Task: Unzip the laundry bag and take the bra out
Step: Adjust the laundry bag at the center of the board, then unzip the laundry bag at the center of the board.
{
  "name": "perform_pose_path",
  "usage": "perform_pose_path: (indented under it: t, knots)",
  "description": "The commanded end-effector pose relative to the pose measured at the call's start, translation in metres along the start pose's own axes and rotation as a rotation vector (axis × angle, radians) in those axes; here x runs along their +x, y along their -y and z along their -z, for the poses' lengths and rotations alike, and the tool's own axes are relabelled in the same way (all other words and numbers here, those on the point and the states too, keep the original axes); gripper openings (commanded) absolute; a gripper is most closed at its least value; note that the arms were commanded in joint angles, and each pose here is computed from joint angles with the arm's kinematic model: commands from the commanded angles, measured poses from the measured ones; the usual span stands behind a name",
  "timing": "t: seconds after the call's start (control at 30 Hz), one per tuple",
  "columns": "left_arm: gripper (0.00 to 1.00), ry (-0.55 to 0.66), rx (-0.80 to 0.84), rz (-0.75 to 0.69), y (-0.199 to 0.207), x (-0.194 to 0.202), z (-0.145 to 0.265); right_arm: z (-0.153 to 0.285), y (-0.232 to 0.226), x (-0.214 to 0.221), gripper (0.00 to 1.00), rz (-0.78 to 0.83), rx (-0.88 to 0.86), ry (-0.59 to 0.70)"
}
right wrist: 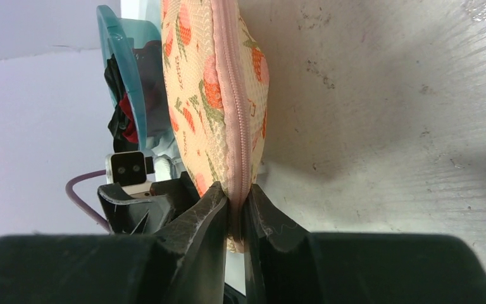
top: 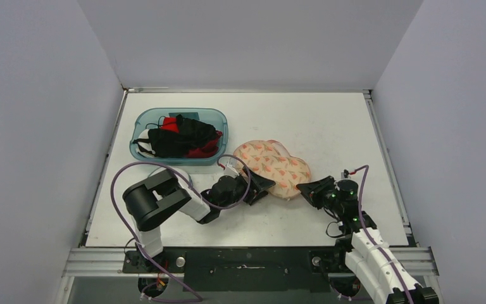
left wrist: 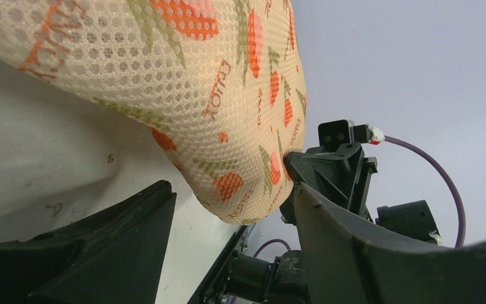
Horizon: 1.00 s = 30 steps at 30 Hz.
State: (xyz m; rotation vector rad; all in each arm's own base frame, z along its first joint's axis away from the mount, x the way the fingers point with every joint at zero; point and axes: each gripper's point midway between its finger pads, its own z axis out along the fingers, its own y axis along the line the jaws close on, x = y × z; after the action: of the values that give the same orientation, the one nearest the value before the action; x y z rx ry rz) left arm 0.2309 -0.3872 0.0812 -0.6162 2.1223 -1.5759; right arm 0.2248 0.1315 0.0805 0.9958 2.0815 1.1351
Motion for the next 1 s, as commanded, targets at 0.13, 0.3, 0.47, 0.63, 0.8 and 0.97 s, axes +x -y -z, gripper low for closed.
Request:
perform_pose_path:
  t: [0.13,0.3,0.47,0.63,0.8,0.97]
  knots:
    - [0.6,0.019,0.039,0.051,0.016,-0.011,-0.013,0.004,-0.032,0.003,0.13,0.037,-0.102,-0.013]
    - [0.41,0.025,0.013,0.048,0.008,-0.015,-0.016,0.006,-0.035,0.008,0.14,0.063,-0.105,-0.029]
    - [0.01,0.041,0.003,0.018,0.012,-0.019,-0.011,0.011,-0.044,0.009,0.3,0.174,-0.097,-0.021]
    - [0.0,0.063,0.008,0.02,0.027,-0.024,0.002,0.022,-0.061,0.002,0.74,0.401,-0.068,0.018]
    - [0.0,0.085,-0.047,0.084,0.042,-0.032,0.01,0.033,-0.084,0.002,0.81,0.677,-0.073,0.076]
    - [0.0,0.09,-0.228,0.124,0.036,-0.041,0.013,0.032,-0.098,0.026,0.8,0.827,-0.166,0.11]
